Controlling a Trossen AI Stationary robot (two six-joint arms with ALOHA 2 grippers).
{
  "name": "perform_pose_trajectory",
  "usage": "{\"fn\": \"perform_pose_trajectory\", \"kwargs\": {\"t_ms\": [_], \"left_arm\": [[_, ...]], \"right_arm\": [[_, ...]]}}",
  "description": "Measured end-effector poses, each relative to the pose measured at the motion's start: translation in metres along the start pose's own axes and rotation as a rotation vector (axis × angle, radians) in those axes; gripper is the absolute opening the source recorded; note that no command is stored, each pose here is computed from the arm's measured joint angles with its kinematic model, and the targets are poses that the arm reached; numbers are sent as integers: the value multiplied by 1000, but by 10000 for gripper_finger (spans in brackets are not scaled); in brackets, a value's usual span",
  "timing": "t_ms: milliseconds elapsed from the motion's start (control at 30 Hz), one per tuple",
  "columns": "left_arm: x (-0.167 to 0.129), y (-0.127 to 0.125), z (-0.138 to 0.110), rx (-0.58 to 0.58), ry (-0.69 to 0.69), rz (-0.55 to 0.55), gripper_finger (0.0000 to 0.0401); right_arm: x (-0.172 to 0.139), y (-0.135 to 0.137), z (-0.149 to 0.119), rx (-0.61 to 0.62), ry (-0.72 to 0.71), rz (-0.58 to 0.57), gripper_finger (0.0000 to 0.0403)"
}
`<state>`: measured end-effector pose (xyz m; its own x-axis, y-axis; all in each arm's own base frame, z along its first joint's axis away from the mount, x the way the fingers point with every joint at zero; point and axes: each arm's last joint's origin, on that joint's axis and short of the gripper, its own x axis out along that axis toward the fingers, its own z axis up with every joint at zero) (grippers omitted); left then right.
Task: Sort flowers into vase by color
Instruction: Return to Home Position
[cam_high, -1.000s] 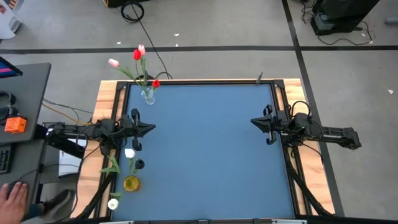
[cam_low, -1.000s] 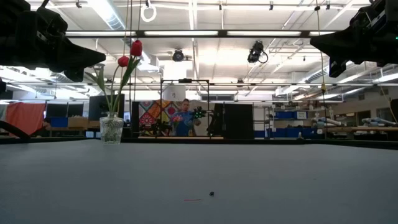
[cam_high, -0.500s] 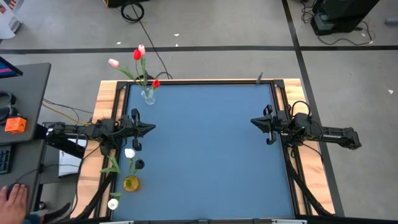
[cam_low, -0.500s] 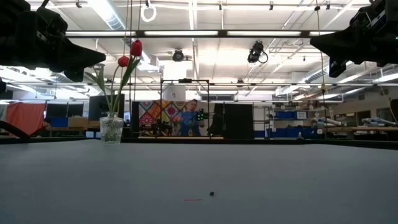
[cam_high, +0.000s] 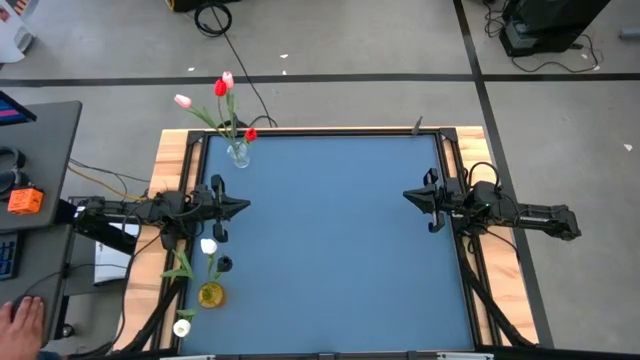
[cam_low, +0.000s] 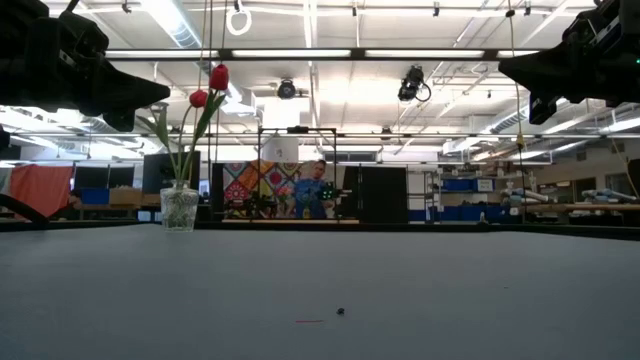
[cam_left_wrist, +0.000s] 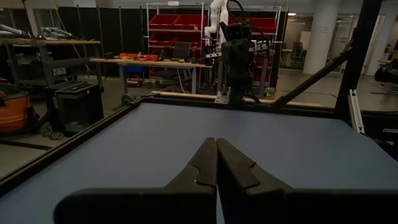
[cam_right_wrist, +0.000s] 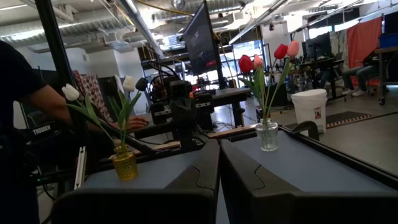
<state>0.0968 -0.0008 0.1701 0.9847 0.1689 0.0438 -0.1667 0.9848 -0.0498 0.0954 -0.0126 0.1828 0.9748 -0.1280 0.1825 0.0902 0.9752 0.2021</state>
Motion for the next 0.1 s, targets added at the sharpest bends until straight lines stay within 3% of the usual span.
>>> {"fn": "perform_pose_trajectory", "kwargs": {"t_ms": [100], "left_arm": [[0,0,0,0,0,0,5]], "right_arm": [[0,0,0,0,0,0,23]]}}
